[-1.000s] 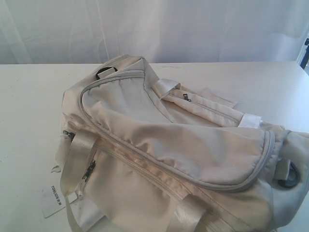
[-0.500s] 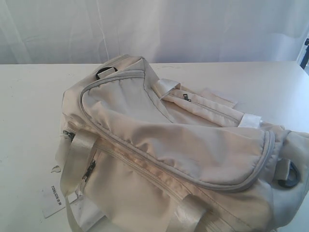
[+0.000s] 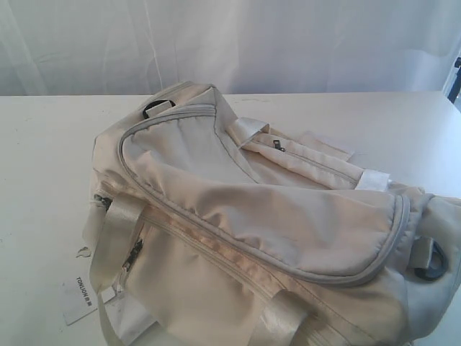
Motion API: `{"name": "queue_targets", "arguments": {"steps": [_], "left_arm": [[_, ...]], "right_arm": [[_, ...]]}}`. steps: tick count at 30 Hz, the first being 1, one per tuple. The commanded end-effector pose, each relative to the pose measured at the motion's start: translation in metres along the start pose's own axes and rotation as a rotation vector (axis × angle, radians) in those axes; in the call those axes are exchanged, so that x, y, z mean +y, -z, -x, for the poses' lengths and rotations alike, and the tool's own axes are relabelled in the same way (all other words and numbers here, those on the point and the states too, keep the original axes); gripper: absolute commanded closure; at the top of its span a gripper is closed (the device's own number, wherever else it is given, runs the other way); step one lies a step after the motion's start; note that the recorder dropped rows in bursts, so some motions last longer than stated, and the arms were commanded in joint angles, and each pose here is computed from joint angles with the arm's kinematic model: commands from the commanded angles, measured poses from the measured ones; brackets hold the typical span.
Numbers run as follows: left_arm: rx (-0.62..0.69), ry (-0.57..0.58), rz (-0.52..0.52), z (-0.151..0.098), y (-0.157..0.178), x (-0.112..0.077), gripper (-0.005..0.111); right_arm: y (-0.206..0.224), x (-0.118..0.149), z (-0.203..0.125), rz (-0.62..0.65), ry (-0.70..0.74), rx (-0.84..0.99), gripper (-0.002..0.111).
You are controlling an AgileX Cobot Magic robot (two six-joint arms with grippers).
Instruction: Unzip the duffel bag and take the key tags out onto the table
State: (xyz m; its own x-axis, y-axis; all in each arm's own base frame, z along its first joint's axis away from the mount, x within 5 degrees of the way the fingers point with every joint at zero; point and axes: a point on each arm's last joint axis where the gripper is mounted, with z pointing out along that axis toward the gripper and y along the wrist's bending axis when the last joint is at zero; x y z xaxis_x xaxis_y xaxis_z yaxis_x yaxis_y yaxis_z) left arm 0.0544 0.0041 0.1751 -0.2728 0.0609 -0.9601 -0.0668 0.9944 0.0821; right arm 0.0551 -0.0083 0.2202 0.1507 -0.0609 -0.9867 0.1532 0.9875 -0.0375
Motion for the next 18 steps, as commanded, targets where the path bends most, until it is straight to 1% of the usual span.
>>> {"name": "queue_targets", "arguments": {"steps": [1,4,6,8,12,18], "left_arm": [[-0.016,0.006,-0.005,0.001,0.000,0.000,0.107],[-0.062,0.006,0.002,0.005,0.000,0.000,0.107],[-0.128,0.006,0.012,0.011,0.001,0.001,0.107],[-0.231,0.007,0.028,0.020,0.003,0.003,0.107],[-0.364,0.007,0.049,0.032,0.006,0.005,0.107],[-0.477,0.007,0.066,0.041,0.010,0.006,0.107]], "right_arm": [[0.000,0.000,0.000,-0.006,-0.088,-0.009,0.108],[0.000,0.000,-0.001,-0.006,-0.142,0.000,0.108],[0.000,0.000,-0.001,-0.006,-0.157,0.000,0.108],[0.000,0.000,-0.001,-0.006,-0.157,0.000,0.108],[0.000,0.000,-0.001,-0.006,-0.157,0.000,0.108],[0.000,0.000,-0.001,-0.006,-0.157,0.000,0.108]]}}
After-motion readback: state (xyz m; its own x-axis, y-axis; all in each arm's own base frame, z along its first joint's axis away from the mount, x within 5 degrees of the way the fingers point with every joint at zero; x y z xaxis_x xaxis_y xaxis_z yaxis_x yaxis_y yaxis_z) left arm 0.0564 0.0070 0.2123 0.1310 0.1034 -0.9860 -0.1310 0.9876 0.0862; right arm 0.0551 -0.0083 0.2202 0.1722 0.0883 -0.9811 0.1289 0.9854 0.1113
